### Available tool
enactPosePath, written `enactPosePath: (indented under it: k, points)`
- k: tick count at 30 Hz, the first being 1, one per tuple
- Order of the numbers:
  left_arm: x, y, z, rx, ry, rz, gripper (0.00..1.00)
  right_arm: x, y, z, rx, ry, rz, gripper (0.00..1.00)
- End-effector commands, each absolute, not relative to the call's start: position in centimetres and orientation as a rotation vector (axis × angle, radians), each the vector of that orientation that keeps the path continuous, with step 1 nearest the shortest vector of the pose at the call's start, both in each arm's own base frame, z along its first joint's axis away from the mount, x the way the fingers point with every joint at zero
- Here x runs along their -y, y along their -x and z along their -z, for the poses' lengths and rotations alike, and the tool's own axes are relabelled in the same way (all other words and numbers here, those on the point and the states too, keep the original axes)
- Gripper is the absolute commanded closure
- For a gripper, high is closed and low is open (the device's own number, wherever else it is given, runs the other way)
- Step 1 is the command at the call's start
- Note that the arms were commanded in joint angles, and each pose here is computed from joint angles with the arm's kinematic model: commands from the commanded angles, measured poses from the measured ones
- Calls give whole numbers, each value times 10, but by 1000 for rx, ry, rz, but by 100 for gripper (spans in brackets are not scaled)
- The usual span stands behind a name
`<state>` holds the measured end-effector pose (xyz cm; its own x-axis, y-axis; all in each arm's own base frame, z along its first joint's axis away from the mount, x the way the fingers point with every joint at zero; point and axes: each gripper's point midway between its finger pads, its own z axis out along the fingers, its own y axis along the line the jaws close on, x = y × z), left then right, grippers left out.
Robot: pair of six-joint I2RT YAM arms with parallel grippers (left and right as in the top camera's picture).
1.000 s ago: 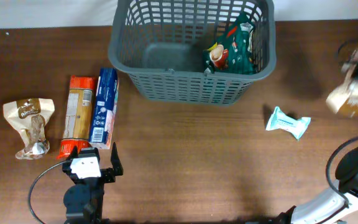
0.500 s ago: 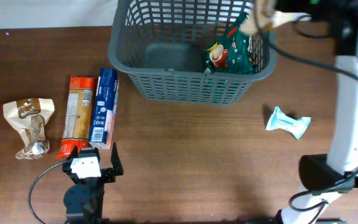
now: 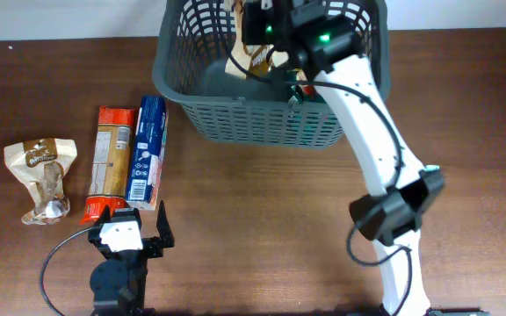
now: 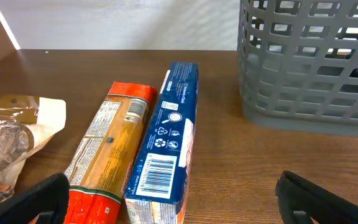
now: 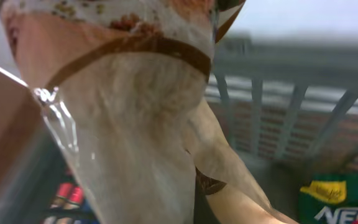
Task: Pack container
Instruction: 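Drop the tan pouch into the basket with the right gripper, then lower the right gripper onto the mint-green wipes pack and grasp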
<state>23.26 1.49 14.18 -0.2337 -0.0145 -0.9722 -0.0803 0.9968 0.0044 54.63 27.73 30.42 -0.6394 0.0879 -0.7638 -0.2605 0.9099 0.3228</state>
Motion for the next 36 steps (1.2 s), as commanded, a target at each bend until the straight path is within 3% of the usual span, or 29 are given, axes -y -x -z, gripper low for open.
enactPosePath:
  k: [1,5,6,7,9,16,20,24,27,29,36]
  points:
    - [-17,-232,-141,-1804,87,-65,1,-283,-555,-293,-2215,89,-535,96]
    - [-17,-232,-141,-1804,87,-65,1,-294,-555,-264,-2277,82,-550,96]
    - [-17,-232,-141,-1804,87,-65,1,-297,-554,-262,-2282,88,-552,83]
    - [-17,-232,-141,-1804,87,-65,1,-300,-551,-262,-2284,99,-554,57]
    - [-17,-232,-141,-1804,87,-65,1,-300,-548,-272,-2271,102,-558,43]
    - [-17,-232,-141,-1804,87,-65,1,-227,-508,-385,-2085,209,-236,43]
    - [-17,-232,-141,-1804,87,-65,1,-133,-474,-460,-1977,52,-84,43]
    - [-17,-232,-141,-1804,87,-65,1,-12,-455,-490,-1928,-188,61,43]
    - [-17,-232,-141,-1804,87,-65,1,75,-445,-462,-1993,-430,150,43]
    - [-17,-232,-141,-1804,87,-65,1,106,-448,-406,-2135,-508,117,43]
    - [-17,-232,-141,-1804,87,-65,1,119,-427,-197,-2612,-655,0,32]
